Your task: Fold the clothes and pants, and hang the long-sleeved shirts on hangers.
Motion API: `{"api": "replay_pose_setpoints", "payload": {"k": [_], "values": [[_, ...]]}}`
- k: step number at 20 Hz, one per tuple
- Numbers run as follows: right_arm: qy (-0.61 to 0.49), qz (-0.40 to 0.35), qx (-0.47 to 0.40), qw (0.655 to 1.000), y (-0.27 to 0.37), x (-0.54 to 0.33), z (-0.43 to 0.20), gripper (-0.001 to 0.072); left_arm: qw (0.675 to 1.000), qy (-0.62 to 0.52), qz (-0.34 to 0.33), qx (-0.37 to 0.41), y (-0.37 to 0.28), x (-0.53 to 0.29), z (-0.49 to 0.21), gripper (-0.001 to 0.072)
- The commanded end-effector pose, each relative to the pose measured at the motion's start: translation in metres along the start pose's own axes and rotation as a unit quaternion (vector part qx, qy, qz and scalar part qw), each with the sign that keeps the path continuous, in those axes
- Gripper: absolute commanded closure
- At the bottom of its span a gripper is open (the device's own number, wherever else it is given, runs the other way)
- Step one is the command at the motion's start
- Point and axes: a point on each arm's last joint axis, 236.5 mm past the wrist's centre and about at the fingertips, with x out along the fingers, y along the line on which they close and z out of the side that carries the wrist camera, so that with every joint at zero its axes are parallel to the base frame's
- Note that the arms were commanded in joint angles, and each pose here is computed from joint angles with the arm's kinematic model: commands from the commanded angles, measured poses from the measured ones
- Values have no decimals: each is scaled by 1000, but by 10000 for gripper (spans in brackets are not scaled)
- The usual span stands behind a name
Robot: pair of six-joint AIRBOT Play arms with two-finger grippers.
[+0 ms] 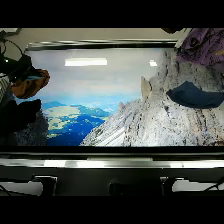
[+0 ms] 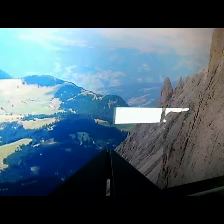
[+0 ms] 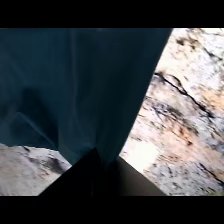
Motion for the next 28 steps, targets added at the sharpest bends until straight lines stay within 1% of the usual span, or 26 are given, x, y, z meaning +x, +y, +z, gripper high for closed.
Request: {"api": "replay_pose_setpoints", "payload": {"k": [1, 6, 12, 17, 26, 27, 28], "values": [[18, -104, 7, 994, -68, 13, -37, 688, 1000, 1, 0, 0, 0, 0, 0, 688], [27, -155, 55, 986, -123, 30, -99, 688, 1000, 1, 0, 2, 0, 0, 0, 688], [45, -230, 48, 971, -179, 29, -148, 687, 1000, 1, 0, 2, 0, 0, -1, 688], [60, -274, 51, 959, -205, 22, -168, 686, 1000, 1, 0, 2, 0, 0, -1, 688], [89, -317, 54, 943, -226, 18, -188, 681, 1000, 8, -4, 14, -11, 5, -5, 688], [89, -329, 50, 939, -231, 14, -188, 646, 1000, 8, -4, 14, -11, 5, -5, 688], [88, -341, 47, 935, -236, 10, -187, 505, 1000, 8, -4, 14, -11, 5, -5, 688]]}}
